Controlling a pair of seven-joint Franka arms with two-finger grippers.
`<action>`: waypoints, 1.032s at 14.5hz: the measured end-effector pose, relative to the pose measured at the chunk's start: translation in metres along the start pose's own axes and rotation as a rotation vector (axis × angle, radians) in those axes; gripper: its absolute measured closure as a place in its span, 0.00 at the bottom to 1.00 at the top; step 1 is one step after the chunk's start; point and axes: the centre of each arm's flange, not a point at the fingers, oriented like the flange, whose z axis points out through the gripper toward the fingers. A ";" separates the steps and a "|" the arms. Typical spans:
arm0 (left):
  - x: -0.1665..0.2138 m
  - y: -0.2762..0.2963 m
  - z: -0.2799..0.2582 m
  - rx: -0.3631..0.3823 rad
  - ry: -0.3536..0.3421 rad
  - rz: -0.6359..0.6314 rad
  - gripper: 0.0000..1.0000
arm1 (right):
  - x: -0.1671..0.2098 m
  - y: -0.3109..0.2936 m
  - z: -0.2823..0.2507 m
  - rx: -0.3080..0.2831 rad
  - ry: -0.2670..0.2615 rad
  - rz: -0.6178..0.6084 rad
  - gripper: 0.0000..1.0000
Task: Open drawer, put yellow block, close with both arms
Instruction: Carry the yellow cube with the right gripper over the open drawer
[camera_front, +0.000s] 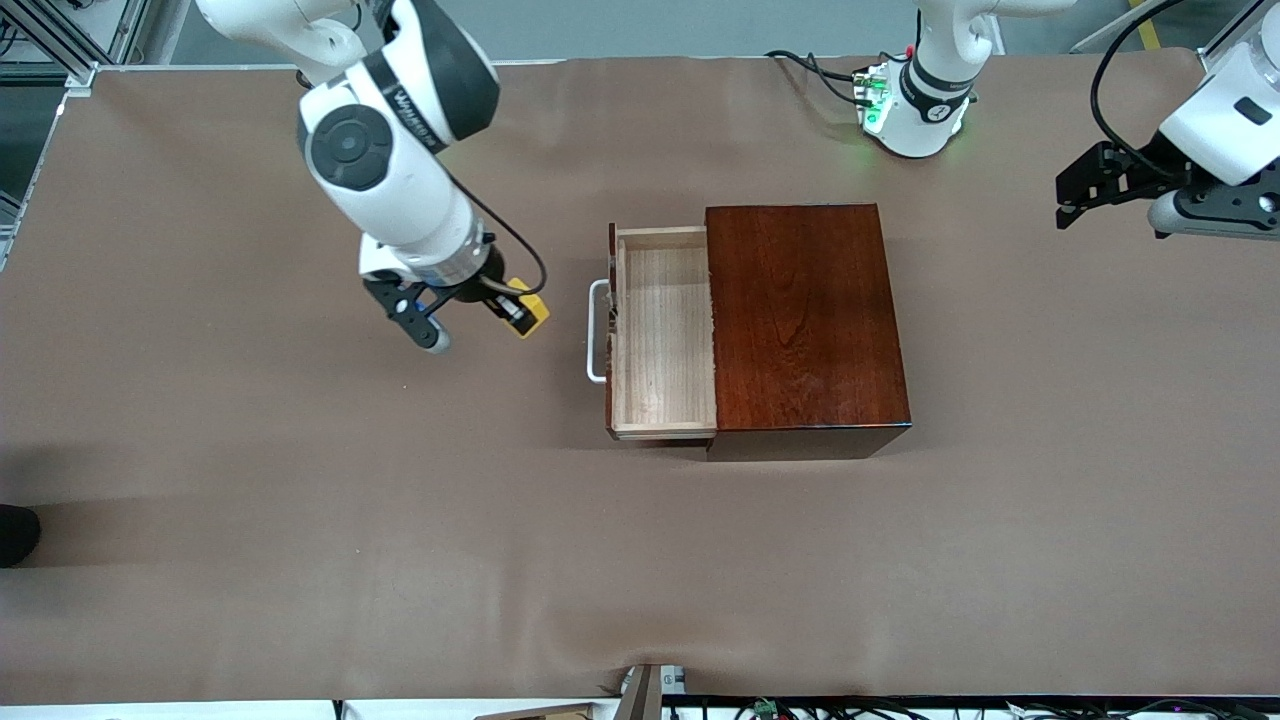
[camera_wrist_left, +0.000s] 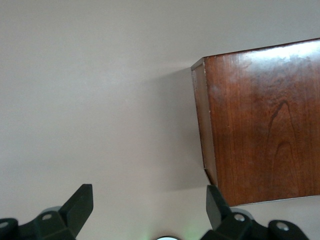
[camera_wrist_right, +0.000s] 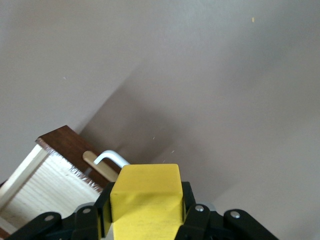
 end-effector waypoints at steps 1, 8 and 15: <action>0.000 0.005 -0.001 0.000 0.002 0.009 0.00 | -0.011 -0.005 0.004 -0.003 -0.003 0.040 0.44; -0.002 0.005 -0.013 0.000 0.028 0.008 0.00 | -0.085 -0.048 0.047 -0.027 -0.019 0.325 0.44; -0.003 -0.006 -0.014 0.000 0.030 -0.011 0.00 | -0.124 -0.063 0.101 -0.064 -0.015 0.466 0.44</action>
